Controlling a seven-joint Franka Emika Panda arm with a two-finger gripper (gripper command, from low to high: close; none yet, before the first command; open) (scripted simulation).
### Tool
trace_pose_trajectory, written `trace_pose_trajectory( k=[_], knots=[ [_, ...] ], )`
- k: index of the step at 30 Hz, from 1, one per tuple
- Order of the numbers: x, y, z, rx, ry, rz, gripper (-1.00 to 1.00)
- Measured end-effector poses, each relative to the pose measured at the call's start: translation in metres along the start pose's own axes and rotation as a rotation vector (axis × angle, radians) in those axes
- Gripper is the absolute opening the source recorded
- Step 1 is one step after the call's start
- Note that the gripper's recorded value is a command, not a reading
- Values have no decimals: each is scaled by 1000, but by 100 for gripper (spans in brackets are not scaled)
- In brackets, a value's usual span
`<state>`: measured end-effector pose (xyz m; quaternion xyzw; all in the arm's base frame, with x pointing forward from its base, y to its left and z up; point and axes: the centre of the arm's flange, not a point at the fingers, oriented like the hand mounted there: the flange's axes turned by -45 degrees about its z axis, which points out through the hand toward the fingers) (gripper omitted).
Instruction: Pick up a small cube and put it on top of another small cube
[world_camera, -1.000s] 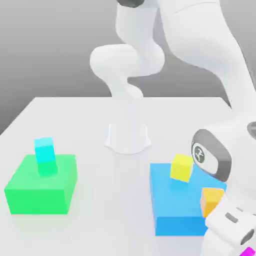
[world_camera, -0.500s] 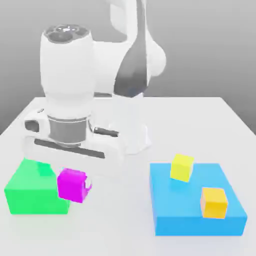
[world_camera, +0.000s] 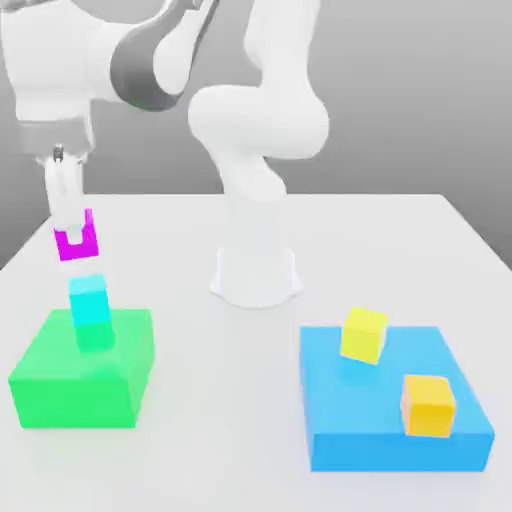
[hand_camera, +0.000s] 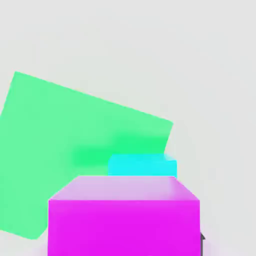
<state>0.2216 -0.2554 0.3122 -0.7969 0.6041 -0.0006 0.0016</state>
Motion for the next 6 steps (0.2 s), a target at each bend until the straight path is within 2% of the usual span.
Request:
trace_pose_trajectory(
  k=[2, 3, 6],
  knots=[
    [-1, 2, 22, 0, 0, 4, -100],
    [-1, 2, 30, -1, 1, 5, 100],
    [-1, 2, 30, -1, 1, 5, 100]
  ],
)
